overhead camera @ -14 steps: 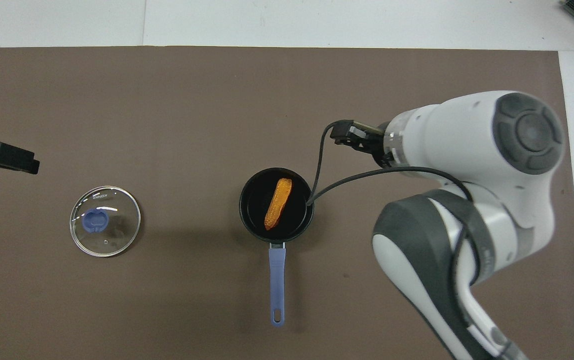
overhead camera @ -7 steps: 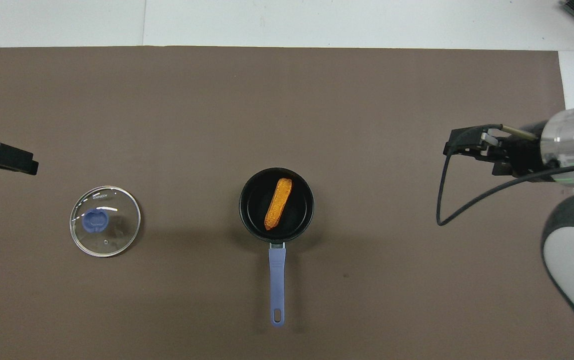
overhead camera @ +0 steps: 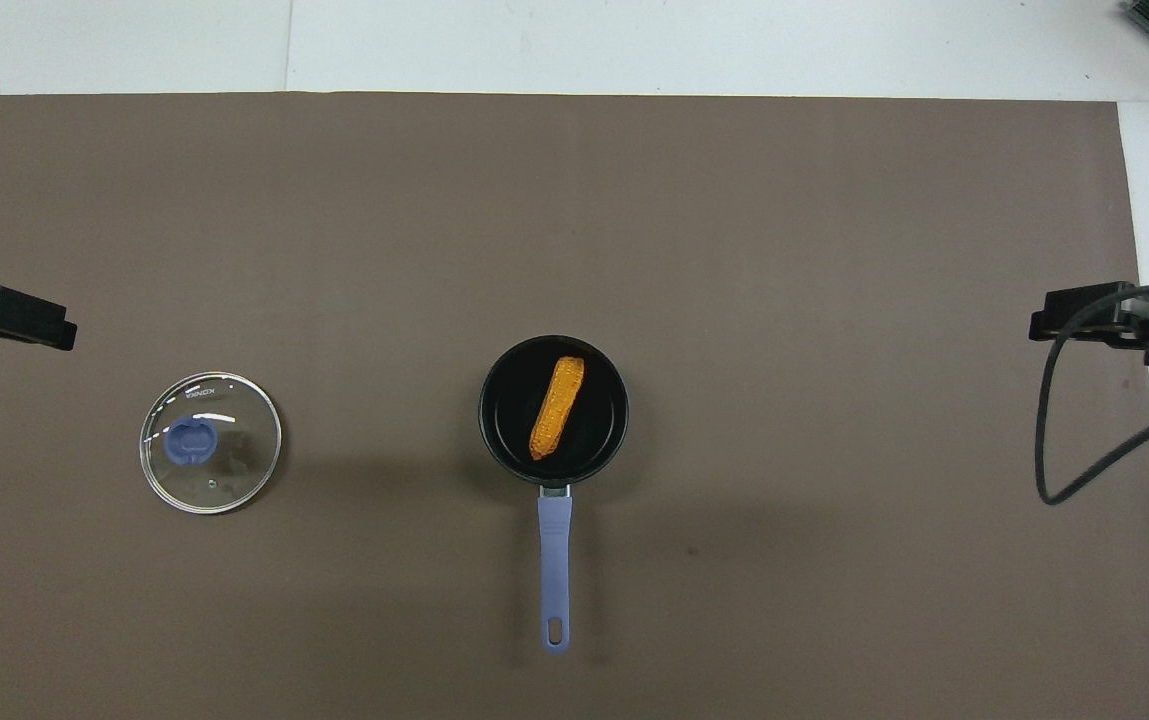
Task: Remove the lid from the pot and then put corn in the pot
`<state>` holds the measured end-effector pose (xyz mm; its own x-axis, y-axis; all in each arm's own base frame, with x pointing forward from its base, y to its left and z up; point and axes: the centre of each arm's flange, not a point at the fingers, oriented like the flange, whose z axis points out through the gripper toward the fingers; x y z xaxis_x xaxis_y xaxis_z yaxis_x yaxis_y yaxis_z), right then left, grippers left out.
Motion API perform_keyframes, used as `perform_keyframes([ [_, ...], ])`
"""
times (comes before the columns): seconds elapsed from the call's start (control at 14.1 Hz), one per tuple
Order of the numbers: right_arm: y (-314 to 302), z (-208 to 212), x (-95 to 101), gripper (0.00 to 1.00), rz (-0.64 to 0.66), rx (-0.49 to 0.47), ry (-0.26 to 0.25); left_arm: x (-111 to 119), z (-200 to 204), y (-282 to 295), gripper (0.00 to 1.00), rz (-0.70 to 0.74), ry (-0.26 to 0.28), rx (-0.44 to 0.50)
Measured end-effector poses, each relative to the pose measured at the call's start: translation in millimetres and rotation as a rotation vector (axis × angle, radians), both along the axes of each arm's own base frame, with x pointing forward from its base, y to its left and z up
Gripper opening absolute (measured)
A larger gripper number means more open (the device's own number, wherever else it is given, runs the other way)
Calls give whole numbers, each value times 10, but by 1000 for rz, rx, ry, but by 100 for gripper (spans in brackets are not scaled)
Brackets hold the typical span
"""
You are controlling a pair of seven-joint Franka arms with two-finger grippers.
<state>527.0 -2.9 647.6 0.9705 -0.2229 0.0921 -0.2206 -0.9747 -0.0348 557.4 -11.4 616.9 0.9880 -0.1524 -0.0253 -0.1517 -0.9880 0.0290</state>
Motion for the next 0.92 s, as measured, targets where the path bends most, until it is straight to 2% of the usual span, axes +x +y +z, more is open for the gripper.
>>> perform_keyframes([
  [0.57,-254,160,225,100,-3,-25,79,0,0,0,100,0,0,0],
  [0.92,-302,186,226,100,-12,-25,76,0,0,0,100,0,0,0],
])
